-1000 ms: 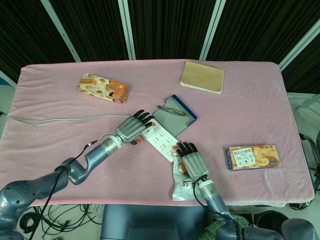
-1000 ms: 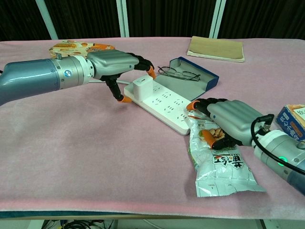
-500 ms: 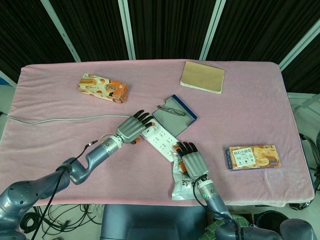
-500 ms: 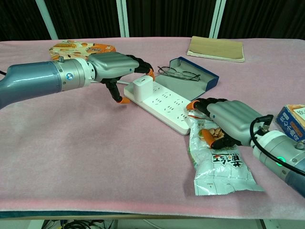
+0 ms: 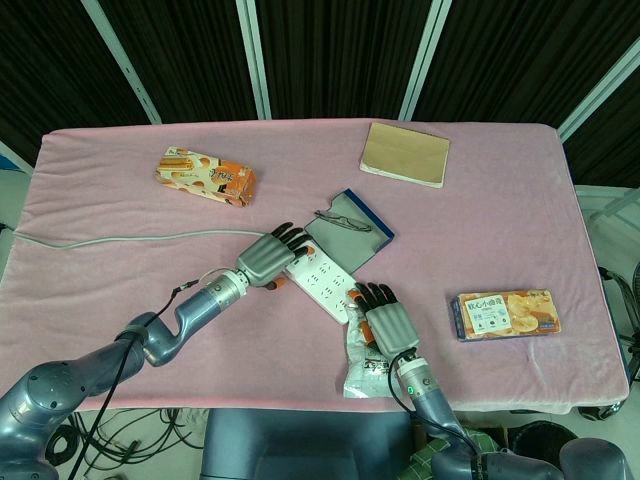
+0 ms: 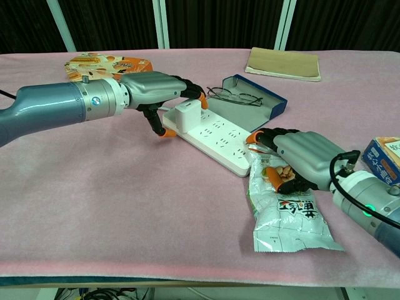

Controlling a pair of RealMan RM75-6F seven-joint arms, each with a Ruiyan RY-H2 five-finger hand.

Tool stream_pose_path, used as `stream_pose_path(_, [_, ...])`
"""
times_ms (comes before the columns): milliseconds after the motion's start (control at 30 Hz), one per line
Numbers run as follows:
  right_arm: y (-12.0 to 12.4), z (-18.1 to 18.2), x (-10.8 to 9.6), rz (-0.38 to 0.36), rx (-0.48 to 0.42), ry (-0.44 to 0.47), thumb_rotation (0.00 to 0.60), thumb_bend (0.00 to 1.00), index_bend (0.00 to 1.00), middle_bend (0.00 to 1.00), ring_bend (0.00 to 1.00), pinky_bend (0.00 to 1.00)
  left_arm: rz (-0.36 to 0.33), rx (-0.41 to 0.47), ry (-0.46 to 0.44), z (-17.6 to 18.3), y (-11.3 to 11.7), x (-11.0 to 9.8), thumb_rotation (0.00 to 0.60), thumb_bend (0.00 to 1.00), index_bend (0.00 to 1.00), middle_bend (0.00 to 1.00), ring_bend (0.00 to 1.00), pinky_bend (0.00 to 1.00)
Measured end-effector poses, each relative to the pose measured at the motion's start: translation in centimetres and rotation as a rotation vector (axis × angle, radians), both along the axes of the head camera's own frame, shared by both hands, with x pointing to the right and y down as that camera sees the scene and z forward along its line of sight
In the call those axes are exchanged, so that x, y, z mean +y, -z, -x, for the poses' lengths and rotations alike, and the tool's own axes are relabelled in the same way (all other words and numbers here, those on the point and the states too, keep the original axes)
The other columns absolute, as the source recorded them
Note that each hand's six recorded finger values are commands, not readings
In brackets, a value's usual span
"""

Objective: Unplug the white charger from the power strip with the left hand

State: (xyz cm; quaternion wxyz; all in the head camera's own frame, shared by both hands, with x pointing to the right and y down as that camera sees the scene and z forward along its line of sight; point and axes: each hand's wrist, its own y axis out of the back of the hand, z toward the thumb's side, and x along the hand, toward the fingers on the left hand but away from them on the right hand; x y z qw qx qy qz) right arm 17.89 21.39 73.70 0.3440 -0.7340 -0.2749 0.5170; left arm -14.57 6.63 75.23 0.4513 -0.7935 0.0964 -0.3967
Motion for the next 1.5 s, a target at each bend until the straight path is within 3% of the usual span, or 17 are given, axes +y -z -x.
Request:
stream_pose_path(533, [-0.2, -0.1, -0.1, 0.004, -0.002, -0.008, 0.6, 0.44, 0.16, 0.09, 0.09, 0.11, -0.048, 0.01, -0.026, -0.7, -0.2, 0.1, 0.6, 0.31, 0.24, 0.09, 0.0, 0.01])
stream_pose_path(900, [-0.1, -0.2, -0.2, 0.005, -0.004, -0.01, 0.6, 0.44, 0.16, 0.09, 0.09, 0.11, -0.053, 0.033, -0.039, -1.0, -0.1, 0.4, 0.6, 0.31, 0.31, 0.1, 0.0, 0.02])
stream_pose_path(1500, [-0.1, -0.2, -0.2, 0.022, -0.002, -0.01, 0.6, 0.41, 0.17, 0.1, 0.09, 0.11, -0.053, 0.043, -0.035, -1.0, 0.1, 0.2, 0.6, 0.47, 0.34, 0.12, 0.0, 0.02])
